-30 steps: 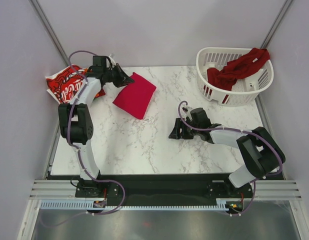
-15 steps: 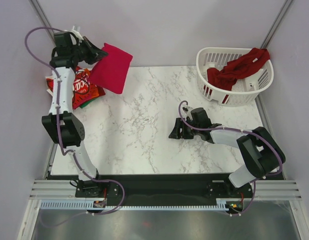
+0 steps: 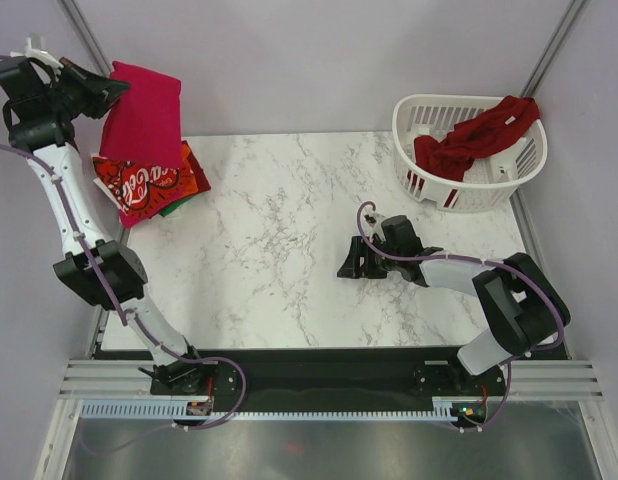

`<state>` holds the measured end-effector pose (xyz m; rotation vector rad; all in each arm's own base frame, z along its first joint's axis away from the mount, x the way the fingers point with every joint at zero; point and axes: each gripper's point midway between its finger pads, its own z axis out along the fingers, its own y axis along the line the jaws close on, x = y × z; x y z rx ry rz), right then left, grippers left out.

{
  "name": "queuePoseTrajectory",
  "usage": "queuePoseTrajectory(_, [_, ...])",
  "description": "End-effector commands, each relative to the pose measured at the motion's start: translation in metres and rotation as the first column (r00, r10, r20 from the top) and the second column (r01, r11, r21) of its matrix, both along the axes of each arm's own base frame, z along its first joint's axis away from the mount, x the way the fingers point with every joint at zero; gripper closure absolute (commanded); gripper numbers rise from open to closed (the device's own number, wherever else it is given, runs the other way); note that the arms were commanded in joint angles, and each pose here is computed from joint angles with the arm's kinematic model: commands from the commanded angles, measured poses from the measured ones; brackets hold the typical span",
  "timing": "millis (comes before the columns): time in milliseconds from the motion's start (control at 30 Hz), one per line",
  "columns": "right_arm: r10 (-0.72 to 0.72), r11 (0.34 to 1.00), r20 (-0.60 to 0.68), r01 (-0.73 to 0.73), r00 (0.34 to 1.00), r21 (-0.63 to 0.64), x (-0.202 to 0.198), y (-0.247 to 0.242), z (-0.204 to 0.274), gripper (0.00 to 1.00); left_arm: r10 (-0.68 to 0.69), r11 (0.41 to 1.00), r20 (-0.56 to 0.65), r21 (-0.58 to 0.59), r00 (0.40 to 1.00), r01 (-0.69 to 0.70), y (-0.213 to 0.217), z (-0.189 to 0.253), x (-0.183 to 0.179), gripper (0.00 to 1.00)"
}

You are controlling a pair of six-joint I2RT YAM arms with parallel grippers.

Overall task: Fold and stack the t-shirts
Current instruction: Neatly place the folded tshirt to the corner

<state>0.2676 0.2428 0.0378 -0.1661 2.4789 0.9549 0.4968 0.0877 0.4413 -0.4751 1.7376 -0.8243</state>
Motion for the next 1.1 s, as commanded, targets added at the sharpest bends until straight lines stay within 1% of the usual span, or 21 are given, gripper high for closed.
queuePoseTrajectory(0, [0.015,1.000,0.036,-0.016,0.999,0.023,0.006,0.004,0.005,0.28,-0.022,0.995,-0.066,-0.104,0.998,0.015,0.010,-0.024,0.003,0.98])
queuePoseTrajectory(133, [0.017,1.000,0.033,-0.018,0.999,0.022,0.006,0.004,0.004,0.28,0.042,0.986,-0.205,-0.150,0.978,-0.074,0.044,-0.091,0.012,0.98])
queuePoseTrajectory(167, [0.017,1.000,0.033,-0.018,0.999,0.022,0.006,0.004,0.004,0.28,0.053,0.978,-0.264,-0.182,0.963,-0.104,0.060,-0.121,0.015,0.98])
queuePoseTrajectory(233, [0.016,1.000,0.032,-0.017,0.999,0.024,0.006,0.004,0.005,0.28,0.073,0.967,-0.315,-0.212,0.946,-0.145,0.081,-0.148,0.014,0.97])
queuePoseTrajectory(267, [0.016,1.000,0.033,-0.016,0.999,0.022,0.006,0.004,0.005,0.28,0.073,0.961,-0.347,-0.228,0.935,-0.159,0.089,-0.168,0.017,0.96])
queuePoseTrajectory(300, [0.016,1.000,0.032,-0.016,0.999,0.022,0.006,0.004,0.004,0.28,0.083,0.959,-0.357,-0.225,0.931,-0.172,0.095,-0.175,0.018,0.91])
queuePoseTrajectory(367, [0.016,1.000,0.031,-0.016,0.999,0.021,0.006,0.004,0.004,0.28,0.107,0.960,-0.350,-0.206,0.931,-0.188,0.110,-0.178,0.020,0.81])
queuePoseTrajectory(400, [0.016,1.000,0.031,-0.016,0.999,0.021,0.006,0.004,0.004,0.27,0.123,0.959,-0.355,-0.199,0.927,-0.203,0.117,-0.182,0.022,0.74])
queuePoseTrajectory(467, [0.016,1.000,0.029,-0.016,0.999,0.020,0.006,0.004,0.004,0.28,0.182,0.956,-0.339,-0.158,0.923,-0.247,0.137,-0.174,0.021,0.65])
queuePoseTrajectory(533, [0.016,1.000,0.028,-0.016,0.999,0.022,0.006,0.004,0.004,0.27,0.221,0.952,-0.324,-0.131,0.920,-0.275,0.149,-0.167,0.021,0.64])
queuePoseTrajectory(567, [0.017,1.000,0.029,-0.017,0.999,0.021,0.006,0.004,0.004,0.27,0.250,0.951,-0.299,-0.104,0.921,-0.292,0.158,-0.155,0.021,0.62])
queuePoseTrajectory(600, [0.017,1.000,0.029,-0.017,0.999,0.021,0.006,0.004,0.004,0.27,0.289,0.942,-0.306,-0.078,0.907,-0.327,0.166,-0.156,0.020,0.60])
queuePoseTrajectory(667, [0.018,1.000,0.027,-0.018,0.999,0.022,0.006,0.004,0.003,0.27,0.345,0.932,-0.272,-0.014,0.898,-0.362,0.178,-0.140,0.019,0.54])
queuePoseTrajectory(733, [0.019,1.000,0.026,-0.020,0.999,0.021,0.005,0.004,0.003,0.27,0.445,0.892,-0.299,0.061,0.844,-0.448,0.195,-0.142,0.011,0.45])
queuePoseTrajectory(767, [0.020,1.000,0.025,-0.020,0.999,0.021,0.005,0.004,0.003,0.27,0.548,0.836,-0.288,0.143,0.786,-0.530,0.213,-0.133,0.003,0.40])
queuePoseTrajectory(833, [0.021,1.000,0.024,-0.022,0.999,0.021,0.005,0.004,0.003,0.27,0.632,0.774,-0.322,0.217,0.705,-0.595,0.224,-0.132,-0.016,0.40])
queuePoseTrajectory(867, [0.024,0.999,0.024,-0.024,0.999,0.022,0.005,0.005,0.003,0.27,0.684,0.729,-0.304,0.249,0.664,-0.637,0.232,-0.120,-0.025,0.40])
queuePoseTrajectory(900, [0.022,0.999,0.022,-0.022,1.000,0.023,0.005,0.004,0.003,0.27,0.758,0.651,-0.299,0.302,0.580,-0.697,0.247,-0.118,-0.038,0.40])
queuePoseTrajectory(933, [0.023,0.999,0.022,-0.024,0.999,0.023,0.005,0.004,0.003,0.27,0.787,0.615,-0.318,0.327,0.529,-0.718,0.251,-0.120,-0.050,0.40])
queuePoseTrajectory(1000, [0.023,0.999,0.021,-0.024,1.000,0.022,0.005,0.004,0.002,0.27,0.840,0.537,-0.296,0.332,0.455,-0.776,0.261,-0.105,-0.065,0.40])
queuePoseTrajectory(1067, [0.025,0.999,0.020,-0.025,0.999,0.025,0.004,0.005,0.003,0.26,0.868,0.486,-0.283,0.319,0.408,-0.814,0.265,-0.092,-0.077,0.39])
